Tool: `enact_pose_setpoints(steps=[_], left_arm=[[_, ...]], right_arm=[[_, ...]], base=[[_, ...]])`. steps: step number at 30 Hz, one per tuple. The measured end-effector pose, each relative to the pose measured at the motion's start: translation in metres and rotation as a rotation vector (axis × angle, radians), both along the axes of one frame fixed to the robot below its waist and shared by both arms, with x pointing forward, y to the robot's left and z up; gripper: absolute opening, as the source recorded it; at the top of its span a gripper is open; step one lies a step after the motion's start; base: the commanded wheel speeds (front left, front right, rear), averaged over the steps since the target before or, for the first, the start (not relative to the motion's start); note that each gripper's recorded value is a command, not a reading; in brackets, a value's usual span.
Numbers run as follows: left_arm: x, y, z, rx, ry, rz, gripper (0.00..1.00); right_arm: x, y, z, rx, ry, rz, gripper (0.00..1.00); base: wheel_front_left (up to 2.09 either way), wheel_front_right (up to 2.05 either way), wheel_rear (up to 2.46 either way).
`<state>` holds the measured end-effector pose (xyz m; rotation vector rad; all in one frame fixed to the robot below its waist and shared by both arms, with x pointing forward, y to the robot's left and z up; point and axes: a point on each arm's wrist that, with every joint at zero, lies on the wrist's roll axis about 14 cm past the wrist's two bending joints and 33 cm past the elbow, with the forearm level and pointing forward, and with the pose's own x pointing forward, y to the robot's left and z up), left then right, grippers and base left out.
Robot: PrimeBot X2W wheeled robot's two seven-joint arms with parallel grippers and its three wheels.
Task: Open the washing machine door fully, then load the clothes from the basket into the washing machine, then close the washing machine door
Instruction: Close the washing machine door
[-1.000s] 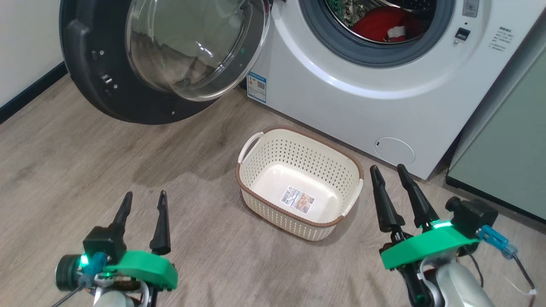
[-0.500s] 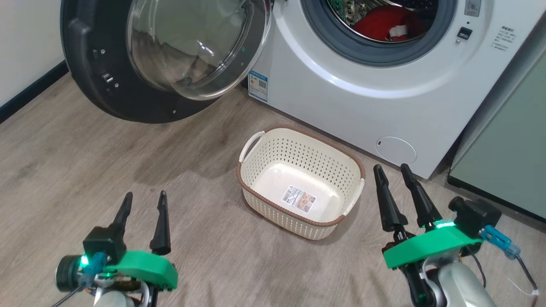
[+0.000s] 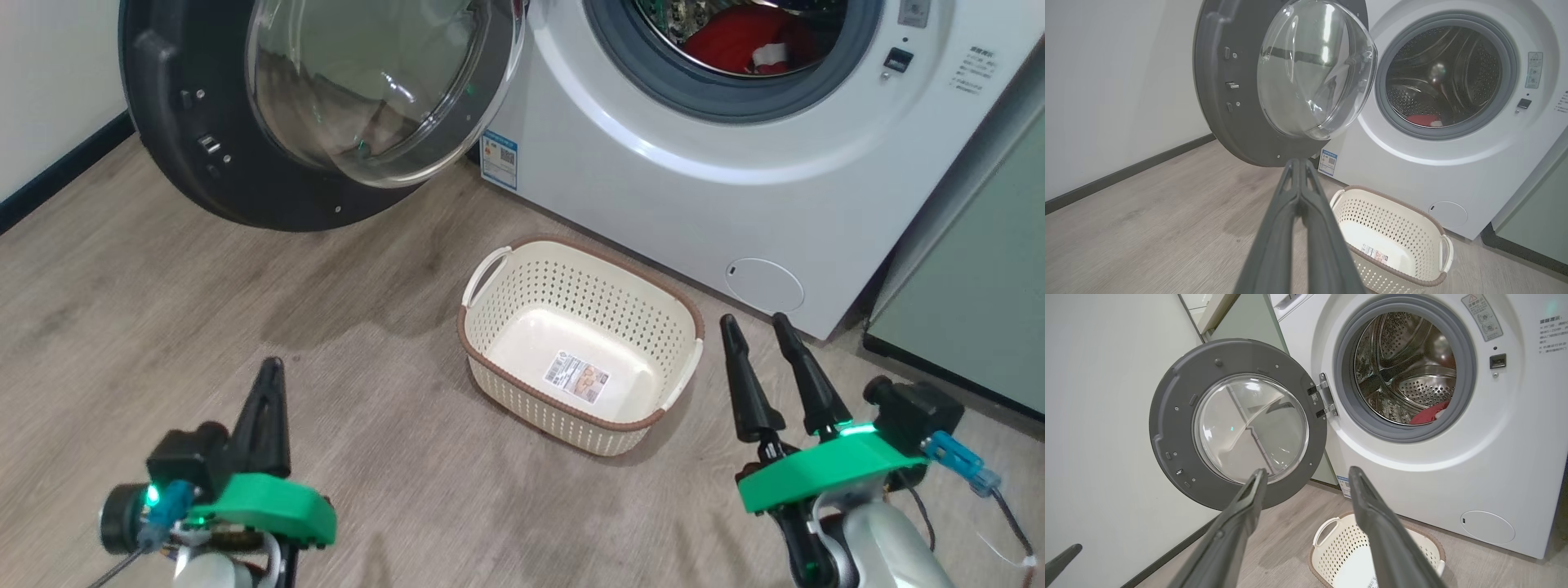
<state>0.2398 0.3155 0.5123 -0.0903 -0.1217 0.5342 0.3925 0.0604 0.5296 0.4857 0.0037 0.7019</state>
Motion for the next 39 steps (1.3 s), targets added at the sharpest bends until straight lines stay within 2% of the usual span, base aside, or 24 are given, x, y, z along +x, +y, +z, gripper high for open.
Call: enact_pose_setpoints(steps=[10, 16, 21, 23, 26, 32, 33, 35, 39], left_arm=[[-0.006, 0.032, 0.035, 0.066, -0.073, 0.097, 0.00], [0.010, 0.079, 0.098, 0.220, -0.171, 0.181, 0.00], [0.015, 0.130, 0.147, 0.230, -0.335, 0.308, 0.00], [0.023, 0.150, 0.153, 0.244, -0.335, 0.323, 0.00], [0.043, 0.177, 0.155, 0.197, -0.354, 0.334, 0.00], [0.095, 0.222, 0.152, 0.221, -0.226, 0.349, 0.00], [0.100, 0.230, 0.149, 0.211, -0.208, 0.369, 0.00], [0.113, 0.251, 0.131, 0.119, -0.184, 0.426, 0.00], [0.130, 0.265, 0.101, -0.139, -0.250, 0.468, 0.00]], right_arm=[[0.013, -0.008, -0.015, -0.031, 0.011, -0.029, 1.00], [0.029, -0.020, -0.041, -0.081, 0.036, -0.036, 1.00], [0.049, -0.031, -0.057, -0.120, 0.029, -0.047, 1.00], [0.056, -0.033, -0.059, -0.131, 0.013, -0.047, 1.00], [0.066, -0.041, -0.064, -0.132, 0.014, -0.068, 1.00], [0.081, -0.069, -0.082, -0.157, 0.037, -0.127, 1.00], [0.082, -0.073, -0.085, -0.161, 0.041, -0.135, 1.00], [0.084, -0.084, -0.089, -0.170, 0.049, -0.160, 1.00], [0.087, -0.099, -0.094, -0.183, 0.060, -0.197, 1.00]], base=[[0.00, 0.00, 0.00], [0.00, 0.00, 0.00], [0.00, 0.00, 0.00], [0.00, 0.00, 0.00], [0.00, 0.00, 0.00], [0.00, 0.00, 0.00], [0.00, 0.00, 0.00], [0.00, 0.00, 0.00], [0.00, 0.00, 0.00]])
